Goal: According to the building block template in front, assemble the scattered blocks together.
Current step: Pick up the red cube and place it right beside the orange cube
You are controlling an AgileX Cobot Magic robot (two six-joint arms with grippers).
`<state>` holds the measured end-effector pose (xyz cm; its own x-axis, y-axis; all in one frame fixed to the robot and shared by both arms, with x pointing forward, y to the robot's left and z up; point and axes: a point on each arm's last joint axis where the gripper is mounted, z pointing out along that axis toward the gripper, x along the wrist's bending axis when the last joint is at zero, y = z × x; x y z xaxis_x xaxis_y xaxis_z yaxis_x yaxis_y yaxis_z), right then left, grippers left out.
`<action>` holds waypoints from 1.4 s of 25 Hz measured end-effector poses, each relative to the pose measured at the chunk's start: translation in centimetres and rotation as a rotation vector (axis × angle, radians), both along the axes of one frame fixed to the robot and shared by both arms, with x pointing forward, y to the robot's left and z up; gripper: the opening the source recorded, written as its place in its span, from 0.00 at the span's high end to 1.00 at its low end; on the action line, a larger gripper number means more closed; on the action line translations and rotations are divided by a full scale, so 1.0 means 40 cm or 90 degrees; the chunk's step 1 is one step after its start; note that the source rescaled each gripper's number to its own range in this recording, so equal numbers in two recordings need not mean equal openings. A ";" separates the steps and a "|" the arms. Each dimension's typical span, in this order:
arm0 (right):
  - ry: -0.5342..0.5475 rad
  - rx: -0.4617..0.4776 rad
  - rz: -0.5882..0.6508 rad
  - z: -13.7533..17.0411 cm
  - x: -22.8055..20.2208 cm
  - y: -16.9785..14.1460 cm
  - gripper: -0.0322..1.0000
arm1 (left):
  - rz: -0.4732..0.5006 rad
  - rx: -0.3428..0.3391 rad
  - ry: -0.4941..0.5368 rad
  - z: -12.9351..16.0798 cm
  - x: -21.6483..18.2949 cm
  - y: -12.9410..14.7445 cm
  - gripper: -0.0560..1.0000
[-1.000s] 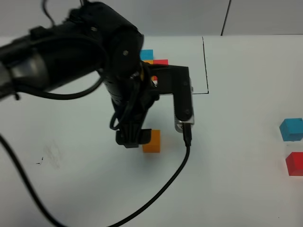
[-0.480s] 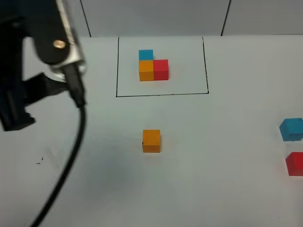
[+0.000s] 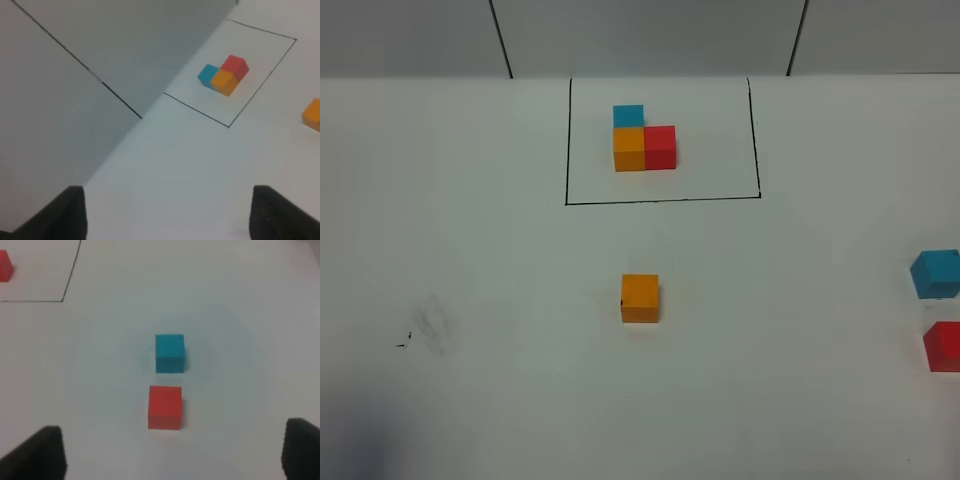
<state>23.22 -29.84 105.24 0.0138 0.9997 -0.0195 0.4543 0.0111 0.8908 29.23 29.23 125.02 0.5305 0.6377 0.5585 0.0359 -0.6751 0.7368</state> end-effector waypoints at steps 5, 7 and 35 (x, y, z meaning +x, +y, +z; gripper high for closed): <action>0.000 0.000 0.000 0.000 0.000 0.000 0.25 | -0.036 -0.022 0.040 -0.082 -0.043 0.019 0.54; 0.000 0.000 0.000 0.000 0.000 0.000 0.25 | -0.044 -0.019 0.076 -0.121 -0.039 0.006 0.54; 0.000 0.000 0.000 0.000 0.000 0.000 0.25 | -0.187 -0.252 0.114 -0.342 -0.206 0.067 0.73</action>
